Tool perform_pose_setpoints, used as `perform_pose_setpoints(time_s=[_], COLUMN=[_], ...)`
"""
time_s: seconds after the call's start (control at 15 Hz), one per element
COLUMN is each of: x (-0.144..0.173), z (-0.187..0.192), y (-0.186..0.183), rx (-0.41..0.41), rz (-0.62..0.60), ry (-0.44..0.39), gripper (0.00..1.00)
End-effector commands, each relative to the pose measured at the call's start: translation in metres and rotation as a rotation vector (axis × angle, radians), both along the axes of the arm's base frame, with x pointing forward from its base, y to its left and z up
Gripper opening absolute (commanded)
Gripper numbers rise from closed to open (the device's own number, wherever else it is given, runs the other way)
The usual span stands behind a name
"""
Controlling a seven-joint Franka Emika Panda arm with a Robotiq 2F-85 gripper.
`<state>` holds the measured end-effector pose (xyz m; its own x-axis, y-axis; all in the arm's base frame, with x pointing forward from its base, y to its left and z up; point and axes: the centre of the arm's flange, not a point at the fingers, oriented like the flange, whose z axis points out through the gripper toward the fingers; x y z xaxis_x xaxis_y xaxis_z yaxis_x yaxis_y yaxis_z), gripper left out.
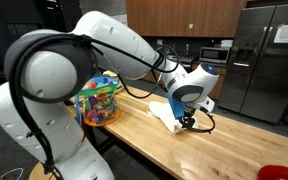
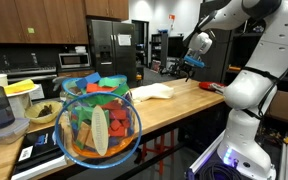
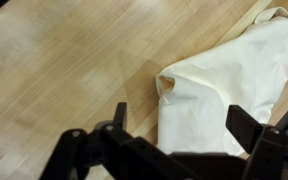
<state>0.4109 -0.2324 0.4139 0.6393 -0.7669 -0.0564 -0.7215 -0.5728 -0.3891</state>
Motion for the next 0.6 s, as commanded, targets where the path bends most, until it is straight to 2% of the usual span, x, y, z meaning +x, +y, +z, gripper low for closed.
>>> perform_pose_setpoints(time_s=[0.0,0.53], x=[-0.0045,-0.0085], z=[-0.0027,-0.0094], y=[-0.0001,0.0010], rx=[0.043,0.123], rz=[-0.072,-0.185], ry=[-0.012,-0.008], gripper=[1.00,1.00])
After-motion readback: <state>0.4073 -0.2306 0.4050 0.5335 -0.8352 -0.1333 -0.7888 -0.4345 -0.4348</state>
